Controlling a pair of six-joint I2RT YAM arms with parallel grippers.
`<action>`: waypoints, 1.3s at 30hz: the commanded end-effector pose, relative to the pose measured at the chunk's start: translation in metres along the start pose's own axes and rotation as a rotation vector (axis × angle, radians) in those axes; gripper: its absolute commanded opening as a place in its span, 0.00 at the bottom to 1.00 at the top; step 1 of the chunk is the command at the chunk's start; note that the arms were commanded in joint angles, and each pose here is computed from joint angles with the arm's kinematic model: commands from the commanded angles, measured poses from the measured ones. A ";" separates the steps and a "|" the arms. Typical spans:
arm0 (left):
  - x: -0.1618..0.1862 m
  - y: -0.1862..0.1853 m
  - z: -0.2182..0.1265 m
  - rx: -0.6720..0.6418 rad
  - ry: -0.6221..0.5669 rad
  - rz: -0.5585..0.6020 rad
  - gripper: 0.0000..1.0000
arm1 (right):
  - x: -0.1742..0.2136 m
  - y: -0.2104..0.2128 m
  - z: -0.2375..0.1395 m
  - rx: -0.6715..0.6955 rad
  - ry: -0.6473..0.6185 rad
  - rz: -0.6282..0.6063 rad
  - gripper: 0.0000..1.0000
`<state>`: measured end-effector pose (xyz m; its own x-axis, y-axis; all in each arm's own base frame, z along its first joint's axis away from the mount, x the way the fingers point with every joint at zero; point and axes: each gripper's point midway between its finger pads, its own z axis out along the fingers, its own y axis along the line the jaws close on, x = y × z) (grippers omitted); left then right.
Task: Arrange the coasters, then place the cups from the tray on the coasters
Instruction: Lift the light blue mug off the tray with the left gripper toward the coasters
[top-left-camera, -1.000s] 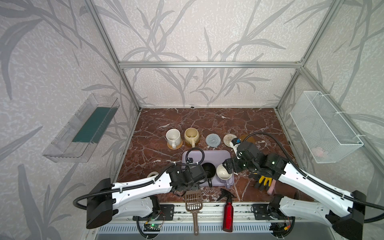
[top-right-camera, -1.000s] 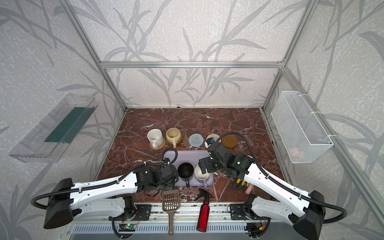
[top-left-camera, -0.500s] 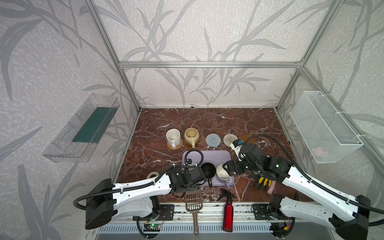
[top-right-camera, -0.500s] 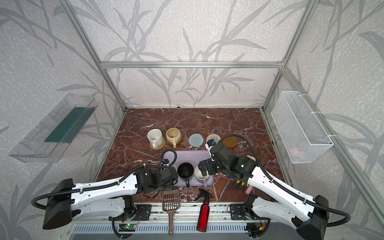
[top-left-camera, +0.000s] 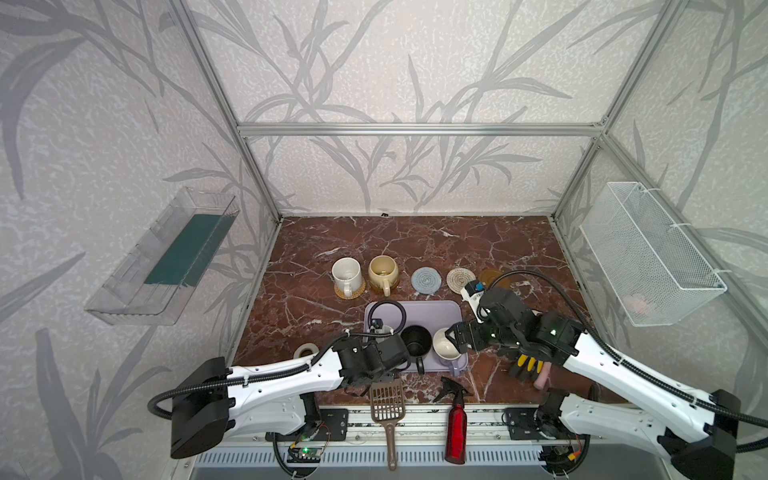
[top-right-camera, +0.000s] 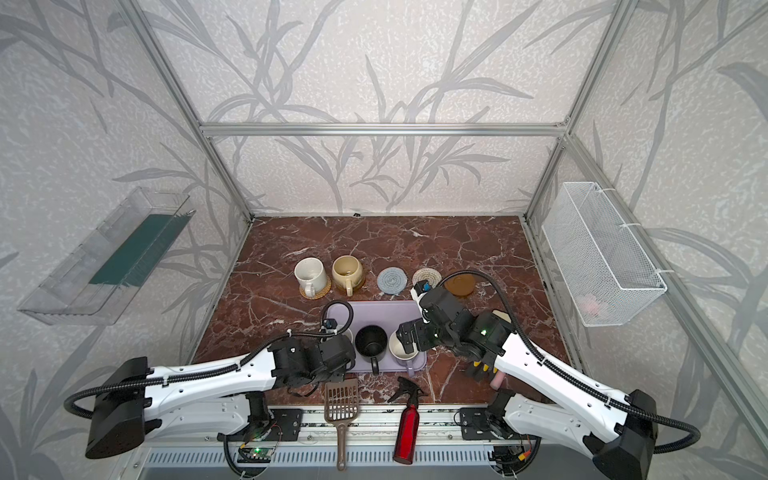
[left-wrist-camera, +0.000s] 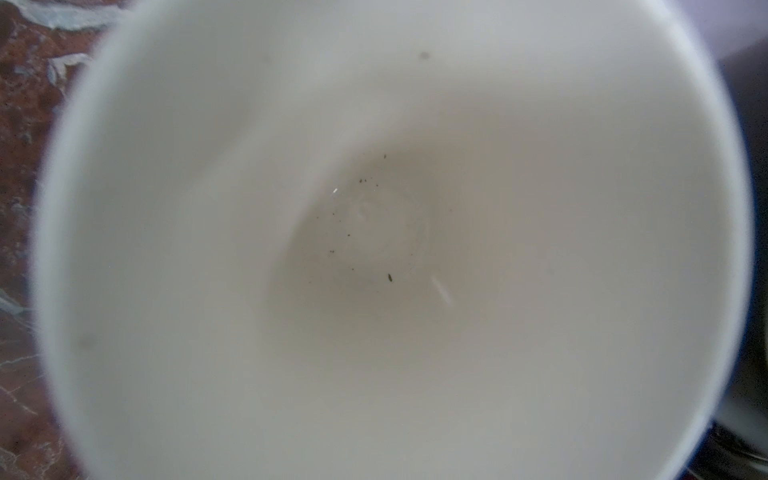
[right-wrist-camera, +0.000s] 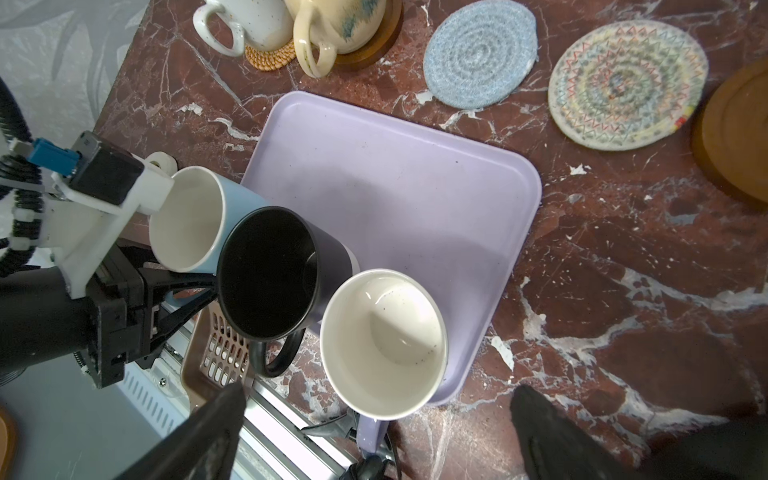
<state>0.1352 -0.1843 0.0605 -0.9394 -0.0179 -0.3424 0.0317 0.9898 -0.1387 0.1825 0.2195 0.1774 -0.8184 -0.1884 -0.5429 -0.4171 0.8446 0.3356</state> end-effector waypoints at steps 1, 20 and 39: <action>-0.004 0.008 0.001 -0.026 -0.034 -0.016 0.28 | -0.001 -0.001 -0.003 -0.009 -0.020 0.020 0.99; -0.024 0.007 -0.024 -0.020 -0.109 0.020 0.00 | -0.002 0.003 -0.007 -0.039 -0.047 0.057 0.99; -0.081 -0.010 -0.092 -0.090 -0.232 0.141 0.00 | -0.022 0.016 -0.004 -0.099 -0.120 0.072 0.99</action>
<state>0.1623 -0.1869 0.1479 -0.8747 0.0705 -0.4796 0.1173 0.9907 -0.0684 0.1874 0.2342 0.1983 -0.8034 -0.0858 -0.5892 -0.4095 0.7979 0.4423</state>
